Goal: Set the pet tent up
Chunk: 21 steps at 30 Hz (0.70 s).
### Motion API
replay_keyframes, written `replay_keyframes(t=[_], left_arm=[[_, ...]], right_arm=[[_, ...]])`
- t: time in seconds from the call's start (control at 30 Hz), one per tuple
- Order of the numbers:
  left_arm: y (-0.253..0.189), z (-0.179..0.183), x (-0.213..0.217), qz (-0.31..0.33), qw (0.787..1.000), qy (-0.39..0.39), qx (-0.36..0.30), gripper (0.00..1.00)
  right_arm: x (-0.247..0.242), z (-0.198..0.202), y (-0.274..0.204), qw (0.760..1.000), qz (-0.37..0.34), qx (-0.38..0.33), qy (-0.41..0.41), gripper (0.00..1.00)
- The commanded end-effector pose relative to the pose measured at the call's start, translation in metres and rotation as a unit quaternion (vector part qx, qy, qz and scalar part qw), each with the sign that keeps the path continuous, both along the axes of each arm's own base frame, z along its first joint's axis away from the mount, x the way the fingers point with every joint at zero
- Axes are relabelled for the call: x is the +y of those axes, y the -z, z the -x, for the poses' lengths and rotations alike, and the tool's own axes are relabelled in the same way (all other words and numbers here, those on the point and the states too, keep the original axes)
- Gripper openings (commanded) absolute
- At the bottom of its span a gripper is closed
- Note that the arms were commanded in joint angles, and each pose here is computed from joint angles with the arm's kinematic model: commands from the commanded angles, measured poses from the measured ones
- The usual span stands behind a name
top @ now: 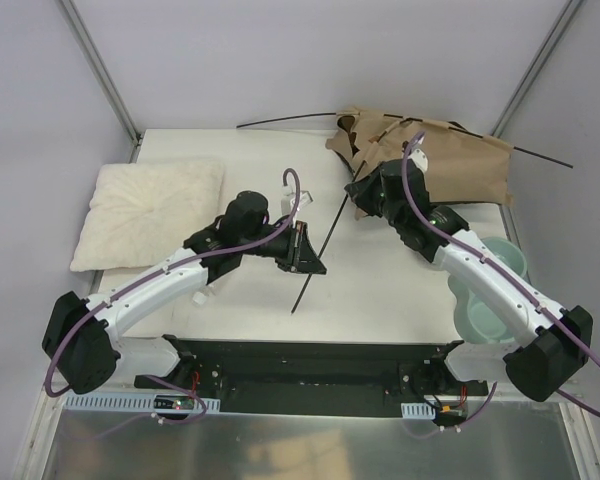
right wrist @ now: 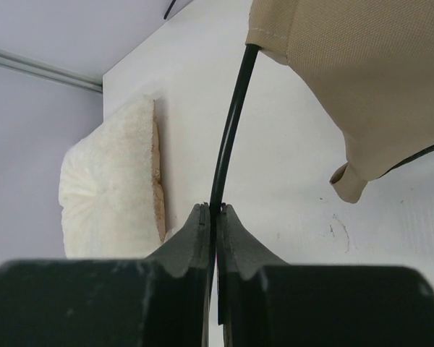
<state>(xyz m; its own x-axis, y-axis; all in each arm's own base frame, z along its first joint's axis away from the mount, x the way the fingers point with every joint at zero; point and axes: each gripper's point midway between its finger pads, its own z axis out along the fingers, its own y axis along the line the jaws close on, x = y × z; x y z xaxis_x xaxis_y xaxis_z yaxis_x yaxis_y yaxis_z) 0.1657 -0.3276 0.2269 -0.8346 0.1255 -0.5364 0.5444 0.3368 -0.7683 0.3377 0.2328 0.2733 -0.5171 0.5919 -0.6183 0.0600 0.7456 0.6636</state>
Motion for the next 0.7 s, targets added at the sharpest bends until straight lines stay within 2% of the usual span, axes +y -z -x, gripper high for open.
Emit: replay_keyframes(t=[0.0,0.2,0.4,0.53,0.67], left_arm=[[-0.032,-0.021,-0.010,0.019,0.997,-0.023,-0.075,0.00],[-0.034,-0.037,-0.008,0.008,0.993,-0.065,-0.094,0.00],[-0.041,-0.045,-0.018,0.010,0.993,-0.064,-0.101,0.00],[-0.039,-0.052,-0.028,0.005,0.993,-0.061,-0.097,0.00],[-0.039,-0.057,-0.033,0.003,0.994,-0.058,-0.095,0.00]], right_arm=[[-0.003,-0.001,-0.007,1.000,-0.015,-0.006,0.001,0.13],[-0.009,0.007,0.003,1.000,-0.004,0.018,0.001,0.31],[-0.023,0.020,0.009,0.999,0.009,0.044,0.016,0.60],[-0.034,0.031,0.005,0.998,0.008,0.052,0.031,0.72],[-0.045,0.042,-0.005,0.998,0.000,0.055,0.044,0.80]])
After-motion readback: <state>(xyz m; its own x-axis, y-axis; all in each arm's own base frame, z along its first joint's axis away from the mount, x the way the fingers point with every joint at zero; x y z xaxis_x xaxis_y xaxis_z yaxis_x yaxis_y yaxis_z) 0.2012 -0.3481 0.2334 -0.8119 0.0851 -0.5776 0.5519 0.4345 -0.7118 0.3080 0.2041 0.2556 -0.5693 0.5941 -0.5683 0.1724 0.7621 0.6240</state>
